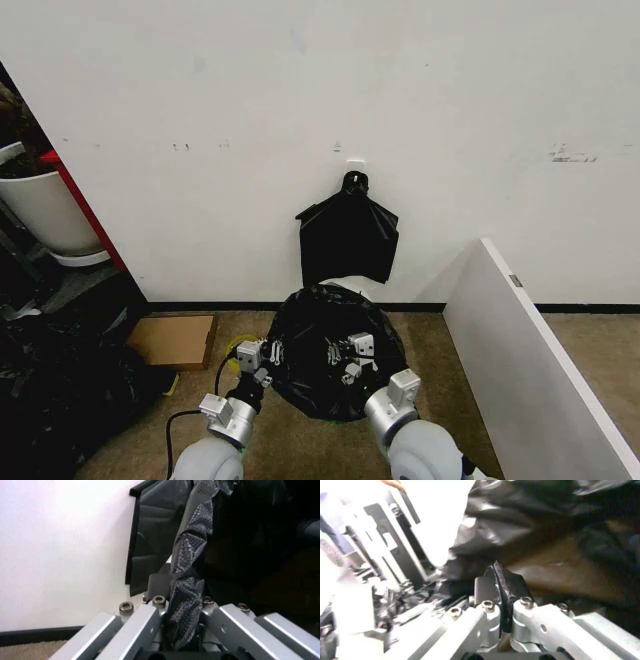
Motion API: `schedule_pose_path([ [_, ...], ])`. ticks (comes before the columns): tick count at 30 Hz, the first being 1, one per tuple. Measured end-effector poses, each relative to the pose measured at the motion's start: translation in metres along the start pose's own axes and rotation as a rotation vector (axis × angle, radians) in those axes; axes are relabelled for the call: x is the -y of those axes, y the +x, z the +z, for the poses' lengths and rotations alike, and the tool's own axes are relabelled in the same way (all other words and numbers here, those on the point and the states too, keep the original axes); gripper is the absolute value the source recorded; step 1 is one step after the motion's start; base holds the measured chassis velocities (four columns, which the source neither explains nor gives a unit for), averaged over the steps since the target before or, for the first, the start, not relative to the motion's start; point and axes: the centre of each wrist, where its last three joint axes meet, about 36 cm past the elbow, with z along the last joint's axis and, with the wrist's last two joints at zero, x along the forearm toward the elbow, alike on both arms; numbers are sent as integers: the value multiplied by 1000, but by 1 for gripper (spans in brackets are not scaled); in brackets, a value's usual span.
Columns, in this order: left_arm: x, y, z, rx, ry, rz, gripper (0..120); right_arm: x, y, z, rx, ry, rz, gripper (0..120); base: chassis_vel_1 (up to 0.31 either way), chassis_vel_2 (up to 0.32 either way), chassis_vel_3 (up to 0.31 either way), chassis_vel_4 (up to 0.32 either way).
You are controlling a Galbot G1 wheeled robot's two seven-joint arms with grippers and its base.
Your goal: Place the garbage bag over the trash bin.
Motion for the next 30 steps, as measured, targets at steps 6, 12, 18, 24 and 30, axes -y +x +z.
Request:
schedule_pose_path([
  [6, 2, -2, 7, 27, -85, 23, 0, -57, -6, -26, -277, -18, 219, 0, 0, 0, 0, 0],
  [12, 10, 3, 16, 74, -169, 47, 0, -71, -36, -28, -355, 20, 370, 0, 0, 0, 0, 0],
  [18, 16, 6, 21, 97, -195, 36, 0, -67, -51, -21, -432, 87, 468, 0, 0, 0, 0, 0],
  [24, 22, 3, 18, 118, -178, 21, 0, -59, -63, -8, -459, 133, 518, 0, 0, 0, 0, 0],
  [30, 33, 6, 17, 121, -153, 33, 0, -50, -94, -4, -432, 134, 583, 0, 0, 0, 0, 0],
])
